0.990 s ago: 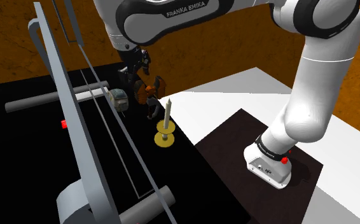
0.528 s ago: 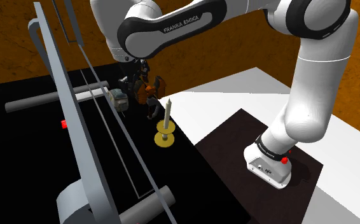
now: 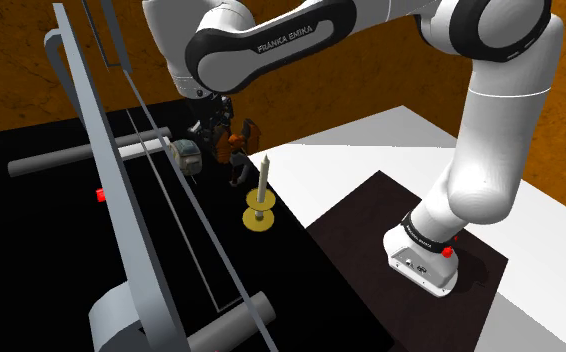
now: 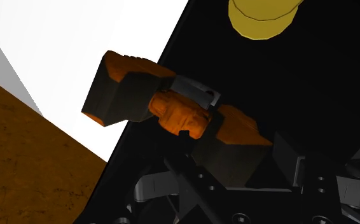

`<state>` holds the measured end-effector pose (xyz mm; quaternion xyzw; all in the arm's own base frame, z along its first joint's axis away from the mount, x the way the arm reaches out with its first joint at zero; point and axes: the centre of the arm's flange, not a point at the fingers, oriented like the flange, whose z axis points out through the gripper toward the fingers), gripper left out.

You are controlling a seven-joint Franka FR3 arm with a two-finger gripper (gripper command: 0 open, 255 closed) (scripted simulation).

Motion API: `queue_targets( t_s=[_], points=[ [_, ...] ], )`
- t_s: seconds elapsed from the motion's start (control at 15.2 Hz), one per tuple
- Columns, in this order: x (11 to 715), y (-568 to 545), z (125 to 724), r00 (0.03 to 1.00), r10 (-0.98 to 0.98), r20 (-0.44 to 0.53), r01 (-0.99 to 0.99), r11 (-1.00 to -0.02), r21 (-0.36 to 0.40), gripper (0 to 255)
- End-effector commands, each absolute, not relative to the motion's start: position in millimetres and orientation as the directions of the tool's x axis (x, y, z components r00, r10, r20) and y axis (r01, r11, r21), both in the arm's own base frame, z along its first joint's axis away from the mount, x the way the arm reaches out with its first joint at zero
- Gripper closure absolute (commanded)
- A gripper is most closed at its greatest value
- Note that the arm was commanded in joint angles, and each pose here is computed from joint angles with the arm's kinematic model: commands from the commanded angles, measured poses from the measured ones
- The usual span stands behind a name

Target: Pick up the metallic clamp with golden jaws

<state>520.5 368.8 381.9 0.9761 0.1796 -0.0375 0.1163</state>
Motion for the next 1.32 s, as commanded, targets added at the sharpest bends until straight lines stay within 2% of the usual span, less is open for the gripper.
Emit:
queue_targets(
  t_s=[0.0, 1.25],
  points=[
    [521, 367, 380, 0.933, 0.340, -0.118, 0.358, -0.908, 0.216, 255],
    [521, 368, 461, 0.933, 0.340, -0.118, 0.358, -0.908, 0.216, 255]
  ],
)
